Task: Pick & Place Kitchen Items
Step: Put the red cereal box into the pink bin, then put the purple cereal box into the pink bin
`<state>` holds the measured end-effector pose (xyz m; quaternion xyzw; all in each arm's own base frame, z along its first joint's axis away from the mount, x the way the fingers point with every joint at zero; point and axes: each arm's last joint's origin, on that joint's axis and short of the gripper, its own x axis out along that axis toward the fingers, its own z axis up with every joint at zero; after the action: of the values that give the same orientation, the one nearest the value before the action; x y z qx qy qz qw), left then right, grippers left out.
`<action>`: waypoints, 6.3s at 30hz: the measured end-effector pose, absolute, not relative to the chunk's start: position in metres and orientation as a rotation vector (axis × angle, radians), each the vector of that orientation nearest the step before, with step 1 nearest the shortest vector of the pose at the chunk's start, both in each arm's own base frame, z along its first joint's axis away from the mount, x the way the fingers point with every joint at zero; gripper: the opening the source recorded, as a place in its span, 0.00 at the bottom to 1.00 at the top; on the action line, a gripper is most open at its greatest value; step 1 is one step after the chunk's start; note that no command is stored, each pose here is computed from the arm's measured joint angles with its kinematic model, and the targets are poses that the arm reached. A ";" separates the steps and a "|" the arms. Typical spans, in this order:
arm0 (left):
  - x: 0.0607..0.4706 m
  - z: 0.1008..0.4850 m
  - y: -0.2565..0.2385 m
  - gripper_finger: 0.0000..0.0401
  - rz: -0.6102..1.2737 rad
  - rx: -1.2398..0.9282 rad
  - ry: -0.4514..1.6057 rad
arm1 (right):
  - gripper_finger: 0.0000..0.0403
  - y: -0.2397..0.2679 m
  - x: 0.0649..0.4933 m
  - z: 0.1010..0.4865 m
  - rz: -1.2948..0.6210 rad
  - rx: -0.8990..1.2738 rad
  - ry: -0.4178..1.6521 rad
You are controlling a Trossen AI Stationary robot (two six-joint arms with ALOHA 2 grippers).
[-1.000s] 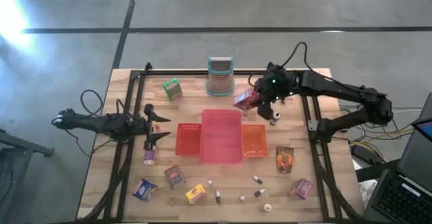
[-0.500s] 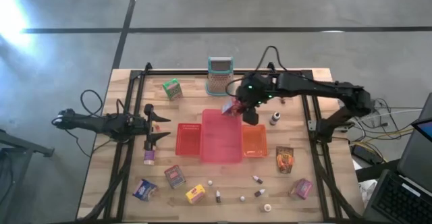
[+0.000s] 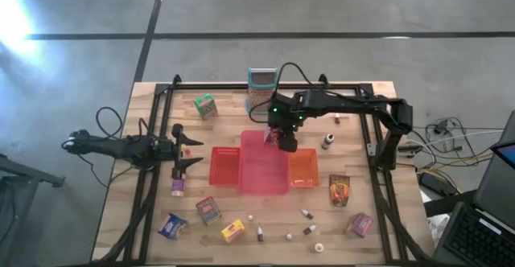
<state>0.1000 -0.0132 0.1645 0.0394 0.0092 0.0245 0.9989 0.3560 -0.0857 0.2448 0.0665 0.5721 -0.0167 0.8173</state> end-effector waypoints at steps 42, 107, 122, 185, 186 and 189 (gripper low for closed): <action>0.100 0.165 -0.013 0.62 0.049 0.079 0.018 | 0.47 -0.090 0.361 0.212 -0.121 0.140 1.257; 0.100 0.165 -0.013 0.62 0.049 0.078 0.013 | 0.48 0.095 0.257 0.365 0.000 0.039 0.957; 0.100 0.165 -0.013 0.62 0.050 0.077 0.013 | 0.43 0.141 0.225 0.360 -0.129 0.422 1.081; 0.100 0.165 -0.013 0.62 0.050 0.077 0.012 | 0.11 0.189 0.188 0.317 -0.517 0.362 1.367; 0.100 0.165 -0.013 0.62 0.050 0.077 0.012 | 0.10 0.189 0.188 0.317 -0.507 0.339 1.359; 0.100 0.165 -0.013 0.62 0.050 0.077 0.012 | 0.07 0.188 0.186 0.317 -0.496 0.343 1.417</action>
<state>0.1000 -0.0131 0.1651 0.0386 0.0061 0.0248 0.9989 0.1858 0.1884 0.3165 0.1549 0.6404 -0.2242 0.7180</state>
